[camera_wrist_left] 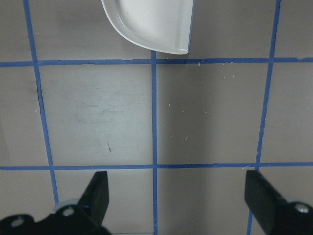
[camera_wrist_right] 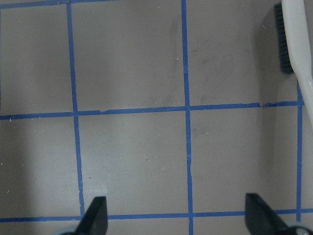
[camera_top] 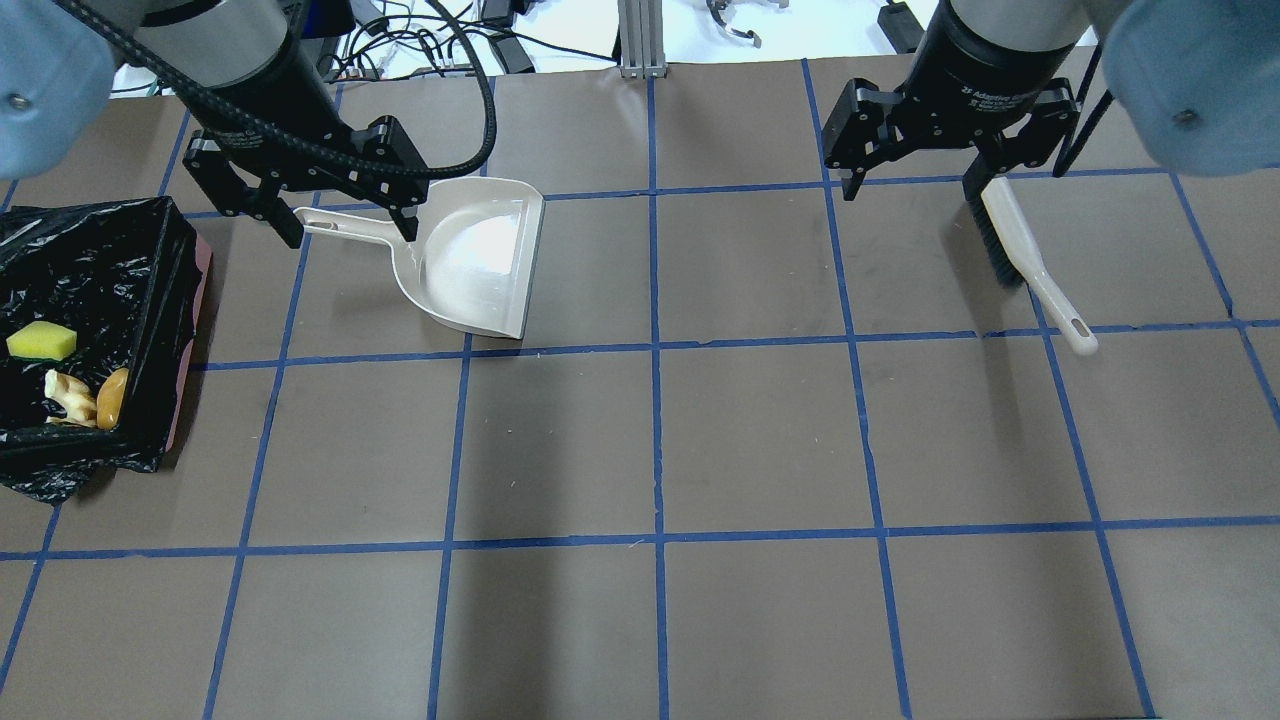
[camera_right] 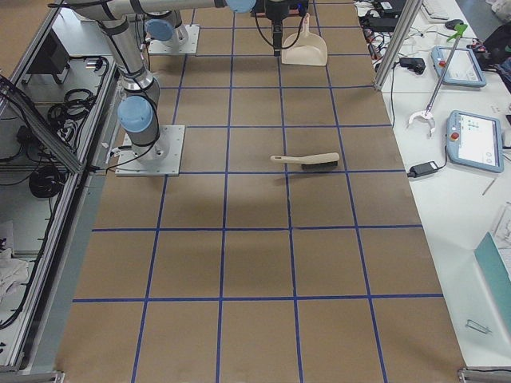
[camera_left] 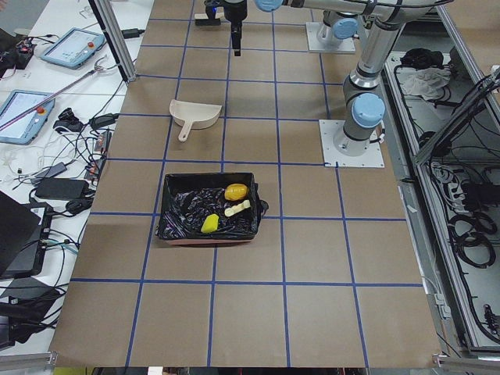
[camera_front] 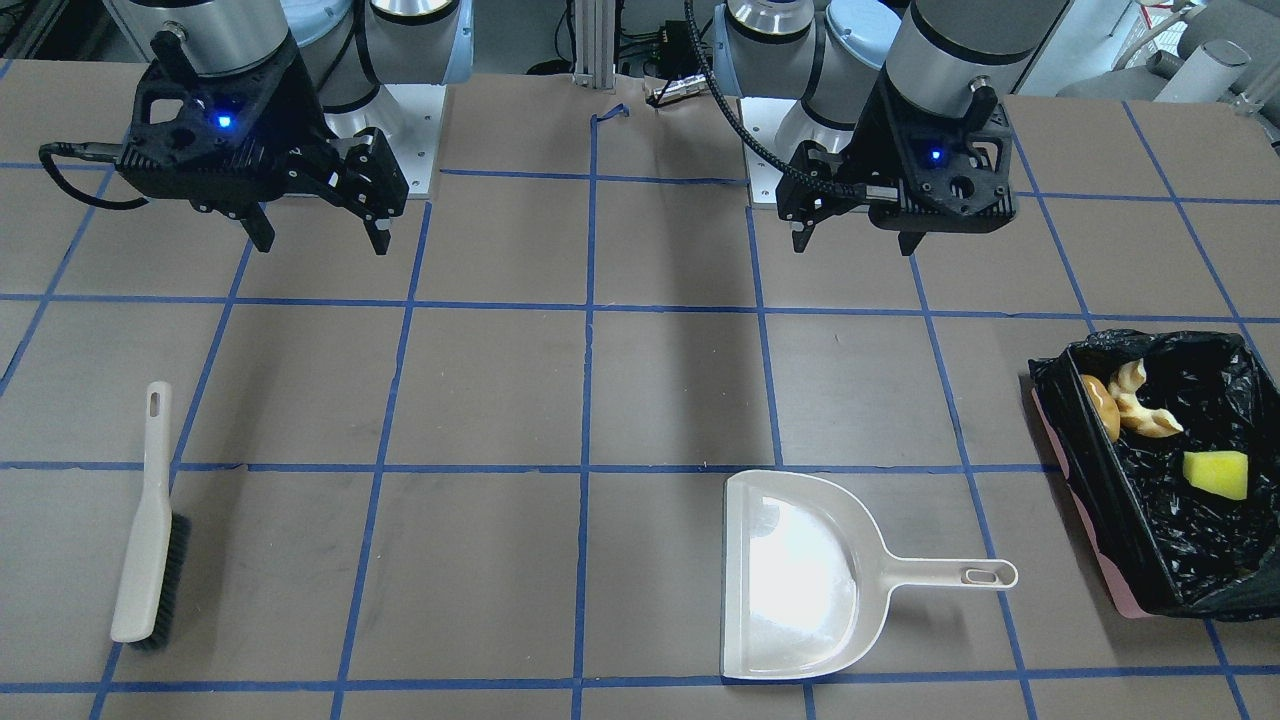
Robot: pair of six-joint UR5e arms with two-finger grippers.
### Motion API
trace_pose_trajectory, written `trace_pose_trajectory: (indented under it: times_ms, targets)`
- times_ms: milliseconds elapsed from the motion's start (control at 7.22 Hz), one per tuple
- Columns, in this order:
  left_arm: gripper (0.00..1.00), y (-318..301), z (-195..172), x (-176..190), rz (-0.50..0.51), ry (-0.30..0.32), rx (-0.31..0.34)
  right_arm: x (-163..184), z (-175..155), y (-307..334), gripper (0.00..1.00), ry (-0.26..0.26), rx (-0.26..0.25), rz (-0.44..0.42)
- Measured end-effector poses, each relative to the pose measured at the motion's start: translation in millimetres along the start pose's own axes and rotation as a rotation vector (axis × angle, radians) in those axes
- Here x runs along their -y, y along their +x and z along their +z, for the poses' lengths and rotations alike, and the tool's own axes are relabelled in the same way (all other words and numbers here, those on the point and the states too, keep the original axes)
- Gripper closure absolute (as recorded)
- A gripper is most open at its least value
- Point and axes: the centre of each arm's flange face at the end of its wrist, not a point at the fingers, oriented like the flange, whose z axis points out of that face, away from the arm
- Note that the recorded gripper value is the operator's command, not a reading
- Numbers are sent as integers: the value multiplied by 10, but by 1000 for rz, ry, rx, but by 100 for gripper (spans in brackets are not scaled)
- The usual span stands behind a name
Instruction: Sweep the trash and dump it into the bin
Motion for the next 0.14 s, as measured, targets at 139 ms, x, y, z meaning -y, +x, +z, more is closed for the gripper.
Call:
trace_pose_trajectory:
  times_ms: [139]
  targets:
    - [0,1,-5,-8,1,2,1,1,0,0,0,0,1,1]
